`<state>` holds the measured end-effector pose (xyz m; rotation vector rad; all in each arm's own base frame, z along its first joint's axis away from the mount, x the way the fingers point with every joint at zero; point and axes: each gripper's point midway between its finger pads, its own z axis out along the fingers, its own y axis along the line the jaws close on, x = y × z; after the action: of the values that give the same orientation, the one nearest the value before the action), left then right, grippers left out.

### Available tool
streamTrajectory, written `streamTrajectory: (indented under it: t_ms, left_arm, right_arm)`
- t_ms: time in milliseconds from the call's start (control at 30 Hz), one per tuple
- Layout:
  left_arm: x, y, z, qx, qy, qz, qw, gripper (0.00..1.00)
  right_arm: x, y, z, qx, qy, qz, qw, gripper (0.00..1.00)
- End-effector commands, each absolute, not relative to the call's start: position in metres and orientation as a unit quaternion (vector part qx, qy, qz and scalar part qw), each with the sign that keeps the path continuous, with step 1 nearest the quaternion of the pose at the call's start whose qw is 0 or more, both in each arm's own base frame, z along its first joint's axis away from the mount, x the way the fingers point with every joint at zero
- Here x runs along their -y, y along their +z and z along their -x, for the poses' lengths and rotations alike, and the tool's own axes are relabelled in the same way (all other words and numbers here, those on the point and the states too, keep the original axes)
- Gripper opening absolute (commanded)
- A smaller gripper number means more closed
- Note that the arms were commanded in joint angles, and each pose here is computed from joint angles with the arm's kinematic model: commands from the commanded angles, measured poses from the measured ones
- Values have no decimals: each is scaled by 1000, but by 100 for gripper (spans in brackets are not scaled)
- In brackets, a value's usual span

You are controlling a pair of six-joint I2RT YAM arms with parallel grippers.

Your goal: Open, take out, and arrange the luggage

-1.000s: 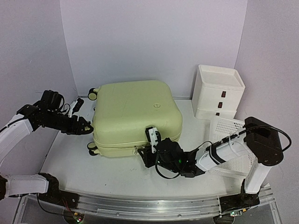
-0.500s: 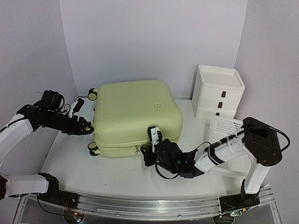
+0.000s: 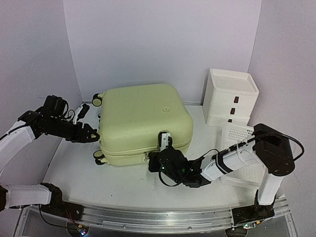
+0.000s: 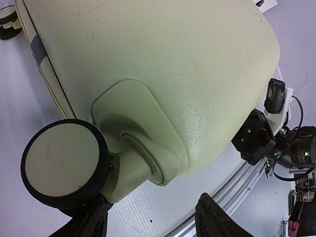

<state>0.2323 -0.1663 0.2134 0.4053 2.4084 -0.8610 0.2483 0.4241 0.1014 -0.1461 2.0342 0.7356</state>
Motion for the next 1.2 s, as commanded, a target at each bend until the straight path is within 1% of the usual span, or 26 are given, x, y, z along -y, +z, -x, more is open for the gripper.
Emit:
streamTrajectory:
  t_ms: [0, 100, 167, 367, 467, 533, 733, 800, 867, 933, 1033, 1100, 1167]
  left_arm:
    - [182, 223, -222, -875, -359, -180, 270, 60]
    - [181, 222, -223, -877, -355, -177, 271, 59]
    - [180, 221, -224, -879, -351, -175, 271, 59]
    - [176, 220, -227, -883, -338, -167, 278, 59]
    - [173, 218, -230, -887, -329, -162, 280, 58]
    - [171, 216, -232, -890, -324, -158, 281, 58]
    - [171, 212, -234, -894, -319, -155, 274, 57]
    - [170, 210, -235, -895, -317, -154, 273, 57]
    - [170, 209, -235, -896, -316, -153, 272, 56]
    - [170, 208, -236, -897, -313, -152, 271, 56]
    - [168, 206, -237, -900, -308, -149, 270, 56]
    - [167, 205, -238, -901, -305, -147, 270, 55]
    - [166, 204, -239, -903, -301, -145, 270, 55]
  right_arm:
    - [-430, 129, -271, -811, 321, 0, 489, 4]
    - [-427, 129, -270, -817, 309, -2, 486, 0]
    - [-422, 128, -270, -827, 284, 3, 485, 0]
    - [-369, 120, -265, -882, 70, 63, 462, 0]
    - [-354, 119, -263, -886, 3, 112, 450, 0]
    - [-342, 120, -260, -887, -31, 133, 441, 0]
    - [-317, 124, -254, -875, -87, 203, 431, 0]
    - [-309, 122, -253, -874, -92, 229, 419, 0]
    - [-307, 112, -252, -877, -83, 279, 383, 0]
    - [-308, 103, -249, -882, -50, 321, 340, 0]
    - [-295, 95, -244, -889, -3, 351, 295, 0]
    - [-291, 94, -234, -870, 37, 401, 285, 0]
    - [-283, 97, -229, -846, 53, 439, 297, 0]
